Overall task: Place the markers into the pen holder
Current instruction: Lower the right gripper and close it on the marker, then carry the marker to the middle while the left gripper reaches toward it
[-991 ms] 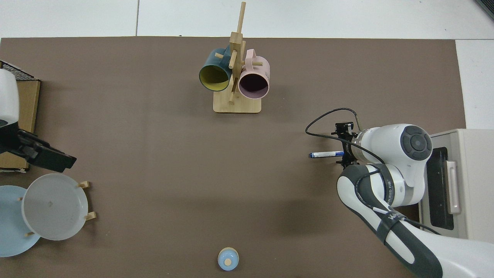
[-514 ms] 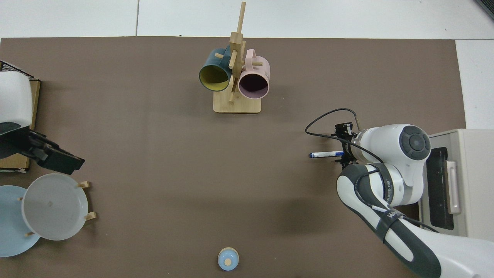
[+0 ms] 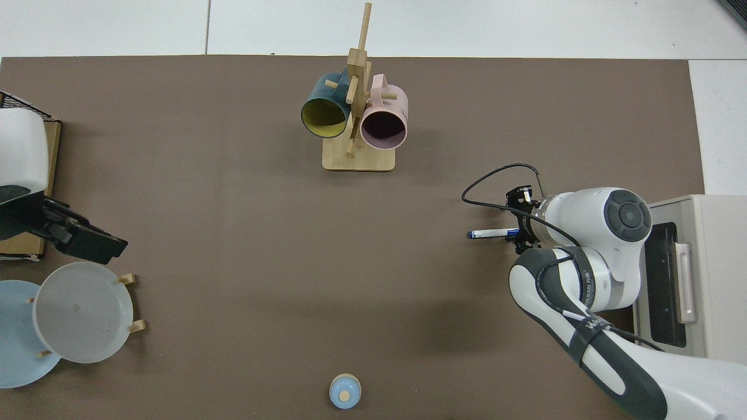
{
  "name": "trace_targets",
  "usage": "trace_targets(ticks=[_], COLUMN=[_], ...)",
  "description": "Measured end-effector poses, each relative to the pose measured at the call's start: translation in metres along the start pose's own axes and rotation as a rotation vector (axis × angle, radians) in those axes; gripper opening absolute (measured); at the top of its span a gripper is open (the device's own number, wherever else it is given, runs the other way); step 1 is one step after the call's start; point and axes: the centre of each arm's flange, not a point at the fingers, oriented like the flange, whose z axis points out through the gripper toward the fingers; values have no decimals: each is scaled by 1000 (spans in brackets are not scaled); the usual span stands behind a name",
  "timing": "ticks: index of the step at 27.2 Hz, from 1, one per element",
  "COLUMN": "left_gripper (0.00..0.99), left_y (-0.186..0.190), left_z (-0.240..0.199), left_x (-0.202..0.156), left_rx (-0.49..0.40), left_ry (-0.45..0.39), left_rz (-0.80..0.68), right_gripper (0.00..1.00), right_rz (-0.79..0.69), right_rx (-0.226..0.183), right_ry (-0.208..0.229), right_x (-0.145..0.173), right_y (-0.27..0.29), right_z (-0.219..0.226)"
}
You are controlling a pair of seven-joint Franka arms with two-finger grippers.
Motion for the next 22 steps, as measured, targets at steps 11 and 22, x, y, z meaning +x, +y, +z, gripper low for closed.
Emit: trace_targets(ticks=[11, 22], left_gripper=[991, 987], left_y=[2, 5], left_z=[-1, 0], left_x=[0, 1], left_rx=[0, 1], left_ry=[1, 0], left_rz=[1, 7], right_gripper=[242, 167], right_rz=[-3, -8], right_rx=[0, 5], right_ry=[0, 2], right_x=[-1, -3], right_y=[0, -1], right_z=[0, -3])
